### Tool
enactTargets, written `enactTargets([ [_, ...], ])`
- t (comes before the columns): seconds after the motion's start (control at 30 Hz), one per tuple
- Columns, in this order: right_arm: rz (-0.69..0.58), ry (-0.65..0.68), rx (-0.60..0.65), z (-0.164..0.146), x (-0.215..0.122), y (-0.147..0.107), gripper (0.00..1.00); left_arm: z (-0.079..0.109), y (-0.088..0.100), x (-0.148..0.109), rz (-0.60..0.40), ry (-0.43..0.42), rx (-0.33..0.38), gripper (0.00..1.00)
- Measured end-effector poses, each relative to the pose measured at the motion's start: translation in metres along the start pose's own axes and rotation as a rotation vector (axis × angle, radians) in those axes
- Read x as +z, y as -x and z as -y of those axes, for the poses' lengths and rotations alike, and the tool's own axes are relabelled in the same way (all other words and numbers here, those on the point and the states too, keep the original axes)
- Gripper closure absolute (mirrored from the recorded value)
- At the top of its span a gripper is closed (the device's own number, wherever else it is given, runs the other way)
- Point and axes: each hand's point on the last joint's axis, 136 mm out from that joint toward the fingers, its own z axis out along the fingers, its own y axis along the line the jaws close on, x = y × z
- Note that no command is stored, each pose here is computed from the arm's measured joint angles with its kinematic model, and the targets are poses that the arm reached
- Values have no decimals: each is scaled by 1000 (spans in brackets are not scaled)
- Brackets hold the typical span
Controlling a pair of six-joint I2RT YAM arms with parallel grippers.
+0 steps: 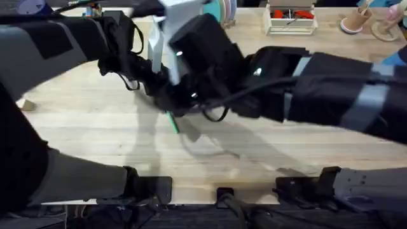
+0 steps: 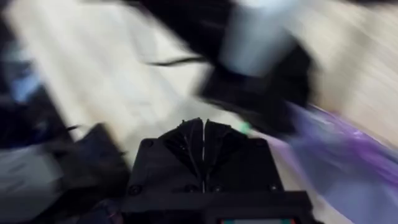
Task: Unzip the bag, pick up the pens from the table one at a time and place them inside, then zip the bag closed.
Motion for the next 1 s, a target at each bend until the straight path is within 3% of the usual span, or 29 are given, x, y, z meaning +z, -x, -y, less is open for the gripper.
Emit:
enactTargets([
  [0.1, 10, 94, -65, -33, -6, 4, 972, 2, 3, 1, 13, -7, 7, 960],
  [0.17, 11, 114, -79, -39, -10, 4, 972, 2, 3, 1, 13, -8, 7, 960],
  [0.43, -27, 102, -78, -33, -10, -4, 973, 2, 3, 1, 13, -9, 7, 960],
  [0.63, -56, -5, -71, -15, -22, -12, 968, 2, 4, 1, 13, -8, 7, 960],
  [0.67, -46, -25, -71, -12, -28, -10, 915, 2, 4, 1, 13, -8, 7, 960],
  [0.73, -15, -66, -78, -7, -40, -4, 664, 2, 3, 1, 13, -9, 7, 960],
  [0.83, 48, -128, -82, 0, -62, 9, 459, 2, 4, 1, 13, -8, 7, 960],
  [0.93, 100, -191, -86, 9, -82, 19, 74, 2, 4, 1, 13, -8, 7, 960],
  [1.0, 131, -249, -90, 17, -95, 23, 11, 2, 4, 1, 13, -9, 7, 960],
])
